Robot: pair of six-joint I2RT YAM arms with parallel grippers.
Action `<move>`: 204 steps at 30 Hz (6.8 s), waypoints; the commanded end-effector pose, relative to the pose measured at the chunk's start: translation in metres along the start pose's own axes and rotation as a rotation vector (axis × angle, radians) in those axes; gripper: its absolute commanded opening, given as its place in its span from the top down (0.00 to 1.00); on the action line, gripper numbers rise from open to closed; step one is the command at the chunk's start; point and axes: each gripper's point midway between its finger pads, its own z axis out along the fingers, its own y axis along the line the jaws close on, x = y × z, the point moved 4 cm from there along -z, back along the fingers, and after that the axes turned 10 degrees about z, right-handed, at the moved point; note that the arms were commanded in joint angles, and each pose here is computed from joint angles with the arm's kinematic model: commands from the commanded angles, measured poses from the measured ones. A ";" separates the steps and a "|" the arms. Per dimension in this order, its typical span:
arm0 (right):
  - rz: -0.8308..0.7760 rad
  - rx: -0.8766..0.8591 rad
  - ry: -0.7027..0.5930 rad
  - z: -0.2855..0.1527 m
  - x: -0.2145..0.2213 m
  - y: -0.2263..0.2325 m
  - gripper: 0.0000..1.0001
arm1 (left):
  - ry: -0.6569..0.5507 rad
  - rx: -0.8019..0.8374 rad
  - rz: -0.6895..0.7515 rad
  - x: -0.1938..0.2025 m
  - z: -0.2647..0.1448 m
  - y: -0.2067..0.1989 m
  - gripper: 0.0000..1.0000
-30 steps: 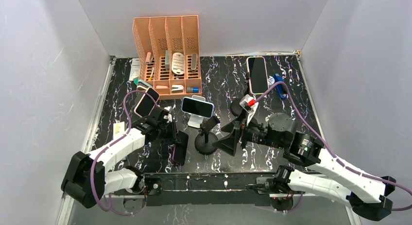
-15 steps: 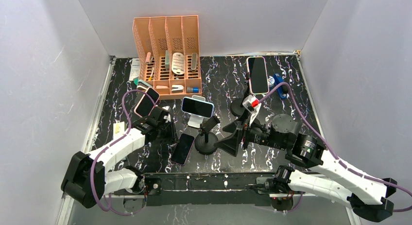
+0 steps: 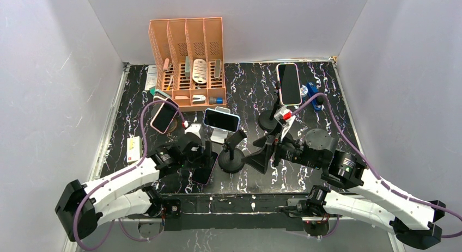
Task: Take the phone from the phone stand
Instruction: Place the phone at the center of the board, then pick up the phone stand at the center of the board.
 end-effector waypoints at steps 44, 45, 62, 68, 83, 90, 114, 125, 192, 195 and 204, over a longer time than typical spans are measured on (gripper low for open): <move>-0.012 0.048 -0.028 -0.009 -0.003 -0.006 0.01 | -0.087 0.068 -0.110 0.034 0.051 -0.049 1.00; -0.011 0.048 -0.026 -0.008 -0.002 -0.006 0.01 | -0.089 0.051 -0.116 0.034 0.053 -0.047 1.00; -0.004 0.054 -0.018 -0.006 0.001 -0.008 0.01 | -0.115 -0.175 -0.118 0.034 0.057 -0.016 1.00; -0.002 0.056 -0.017 -0.004 0.001 -0.009 0.01 | -0.125 -0.180 -0.112 0.030 0.052 -0.015 1.00; -0.044 0.098 -0.031 -0.001 -0.012 -0.009 0.01 | -0.321 0.001 -0.054 -0.050 -0.043 -0.042 0.61; -0.048 0.244 -0.131 0.006 -0.021 -0.034 0.01 | -0.536 -0.021 0.091 -0.086 -0.107 -0.019 0.34; -0.162 0.351 -0.171 0.055 -0.016 -0.070 0.21 | -0.791 0.011 0.464 -0.099 -0.118 -0.016 0.22; -0.154 0.338 -0.195 0.054 -0.013 -0.072 0.36 | -0.735 0.012 0.502 -0.097 -0.107 -0.021 0.24; -0.120 0.297 -0.319 0.057 -0.011 -0.089 0.36 | -0.735 0.026 0.490 -0.095 -0.108 -0.022 0.25; -0.120 0.286 -0.319 0.057 -0.011 -0.087 0.42 | -0.737 0.028 0.491 -0.095 -0.108 -0.022 0.25; -0.145 0.267 -0.290 0.056 -0.013 -0.081 0.66 | -0.732 0.020 0.492 -0.095 -0.107 -0.021 0.25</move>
